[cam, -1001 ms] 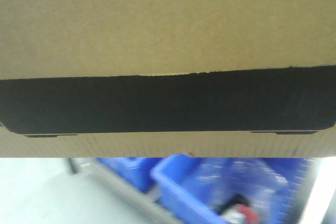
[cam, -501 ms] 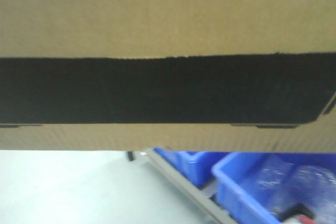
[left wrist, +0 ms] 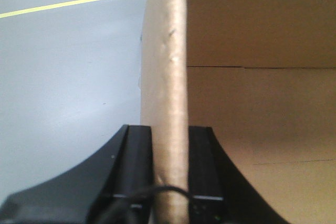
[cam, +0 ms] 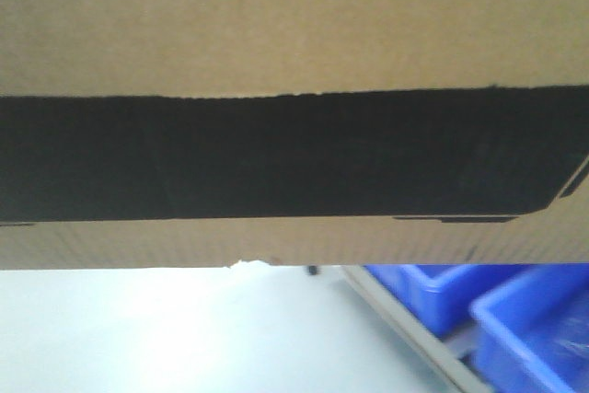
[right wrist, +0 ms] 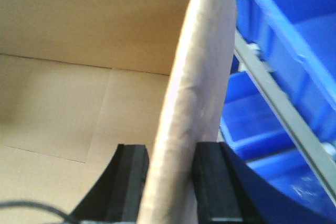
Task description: Grab box from left shelf to table start
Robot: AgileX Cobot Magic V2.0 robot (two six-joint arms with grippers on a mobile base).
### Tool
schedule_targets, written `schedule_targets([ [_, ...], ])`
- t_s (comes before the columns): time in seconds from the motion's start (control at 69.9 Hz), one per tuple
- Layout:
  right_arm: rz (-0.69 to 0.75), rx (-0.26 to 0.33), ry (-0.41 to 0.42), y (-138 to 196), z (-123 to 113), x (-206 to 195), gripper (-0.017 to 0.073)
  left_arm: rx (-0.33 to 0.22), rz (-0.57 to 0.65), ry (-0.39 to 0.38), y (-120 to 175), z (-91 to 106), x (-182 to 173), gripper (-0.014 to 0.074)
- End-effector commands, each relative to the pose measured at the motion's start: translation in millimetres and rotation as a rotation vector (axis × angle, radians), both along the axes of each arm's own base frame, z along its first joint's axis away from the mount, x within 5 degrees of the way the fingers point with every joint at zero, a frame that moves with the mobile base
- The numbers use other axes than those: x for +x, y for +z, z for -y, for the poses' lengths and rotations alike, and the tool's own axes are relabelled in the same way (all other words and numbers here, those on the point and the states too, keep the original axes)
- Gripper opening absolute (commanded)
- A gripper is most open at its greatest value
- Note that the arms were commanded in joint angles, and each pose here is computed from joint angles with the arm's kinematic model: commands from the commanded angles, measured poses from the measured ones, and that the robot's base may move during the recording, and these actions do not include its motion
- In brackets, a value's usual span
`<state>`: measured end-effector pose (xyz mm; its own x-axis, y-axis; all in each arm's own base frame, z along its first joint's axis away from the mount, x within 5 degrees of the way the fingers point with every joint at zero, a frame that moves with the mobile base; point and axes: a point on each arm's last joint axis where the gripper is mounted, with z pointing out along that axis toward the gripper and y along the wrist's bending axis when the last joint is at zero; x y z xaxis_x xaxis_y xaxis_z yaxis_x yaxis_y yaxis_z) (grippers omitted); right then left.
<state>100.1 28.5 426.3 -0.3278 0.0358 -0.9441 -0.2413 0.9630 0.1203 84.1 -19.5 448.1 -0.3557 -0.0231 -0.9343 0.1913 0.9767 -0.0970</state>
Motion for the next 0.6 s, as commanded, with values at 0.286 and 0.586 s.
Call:
schedule_targets([
  [0.286, 0.179, 0.006, -0.02, 23.7, 2.8, -0.7, 0.0057, -0.117, 0.175, -0.038, 26.8, 4.0, -8.7, -0.0102],
  [0.586, 0.179, 0.006, -0.02, 23.7, 2.8, -0.7, 0.0057, -0.117, 0.175, -0.038, 26.8, 4.0, -8.7, -0.0102],
])
